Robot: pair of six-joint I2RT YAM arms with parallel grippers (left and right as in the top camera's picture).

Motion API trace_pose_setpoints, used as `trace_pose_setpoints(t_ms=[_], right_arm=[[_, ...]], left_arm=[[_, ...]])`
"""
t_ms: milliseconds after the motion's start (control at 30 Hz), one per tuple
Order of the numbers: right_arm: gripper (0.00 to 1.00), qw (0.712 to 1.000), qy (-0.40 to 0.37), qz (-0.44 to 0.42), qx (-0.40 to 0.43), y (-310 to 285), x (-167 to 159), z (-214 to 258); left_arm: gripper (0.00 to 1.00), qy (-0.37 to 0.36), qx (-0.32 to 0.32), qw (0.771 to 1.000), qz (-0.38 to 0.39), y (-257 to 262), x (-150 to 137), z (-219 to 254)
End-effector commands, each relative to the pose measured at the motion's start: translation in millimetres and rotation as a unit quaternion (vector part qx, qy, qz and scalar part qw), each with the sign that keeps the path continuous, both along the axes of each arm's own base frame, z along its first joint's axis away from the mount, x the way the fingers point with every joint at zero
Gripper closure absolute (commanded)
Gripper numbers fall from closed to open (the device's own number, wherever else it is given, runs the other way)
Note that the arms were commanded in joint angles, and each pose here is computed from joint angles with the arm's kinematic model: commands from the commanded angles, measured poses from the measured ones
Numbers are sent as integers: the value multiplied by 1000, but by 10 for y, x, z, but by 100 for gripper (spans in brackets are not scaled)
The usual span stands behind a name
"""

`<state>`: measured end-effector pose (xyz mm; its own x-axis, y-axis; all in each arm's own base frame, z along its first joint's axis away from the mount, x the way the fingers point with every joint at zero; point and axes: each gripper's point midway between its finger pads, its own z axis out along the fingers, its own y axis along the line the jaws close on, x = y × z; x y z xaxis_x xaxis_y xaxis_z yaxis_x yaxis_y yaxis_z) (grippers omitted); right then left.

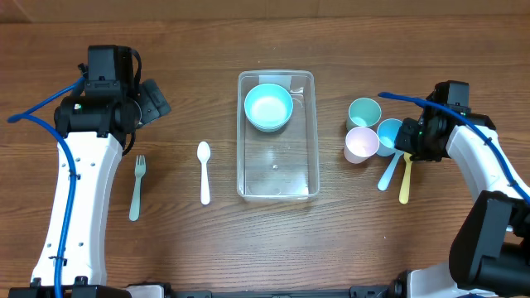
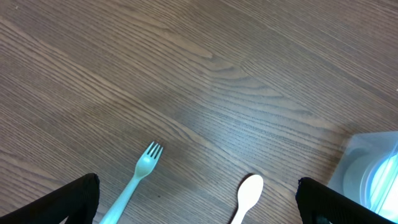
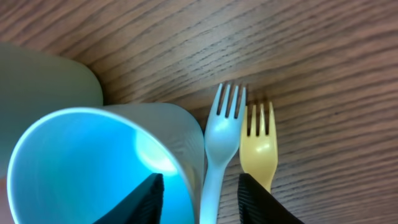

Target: Pack container

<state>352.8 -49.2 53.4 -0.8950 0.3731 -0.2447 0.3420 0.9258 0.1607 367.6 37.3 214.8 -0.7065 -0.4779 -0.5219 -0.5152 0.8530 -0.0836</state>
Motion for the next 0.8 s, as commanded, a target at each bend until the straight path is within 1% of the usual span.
trace_pose_setpoints(t_ms=[0,67,100,133,200,300,433,533,567,633,767], right_arm=[[72,1000,-2,5,5,27,19,-21],[80,1000,-5,3,5,26,31,-16],[83,1000,-6,3,5,24,42,-3],[84,1000,-8,3,5,22,54,16],[90,1000,-11,3,4,12,92,95],[95,1000,-24,3,0,-4,161,316],[96,997,-51,-14,-54,-187,179,846],[96,996,-71,-8,-58,-135,144,1221],[96,995,-82,3,-59,-43,120,1428],[96,993,-96,32,-58,182,79,1689],[96,985,-116,120,-50,816,-18,1962]], left_arm=[[0,-3,-6,1000,7,-1,20,7],[0,-3,-6,1000,7,0,20,7],[0,-3,-6,1000,7,-1,21,7],[0,-3,-6,1000,7,0,20,7],[0,-3,-6,1000,7,-1,20,7],[0,-3,-6,1000,7,-1,21,7],[0,-3,-6,1000,7,-1,20,7],[0,-3,-6,1000,7,-1,20,7],[0,-3,-6,1000,7,-1,20,7],[0,-3,-6,1000,7,0,20,7],[0,-3,-6,1000,7,-1,21,7]])
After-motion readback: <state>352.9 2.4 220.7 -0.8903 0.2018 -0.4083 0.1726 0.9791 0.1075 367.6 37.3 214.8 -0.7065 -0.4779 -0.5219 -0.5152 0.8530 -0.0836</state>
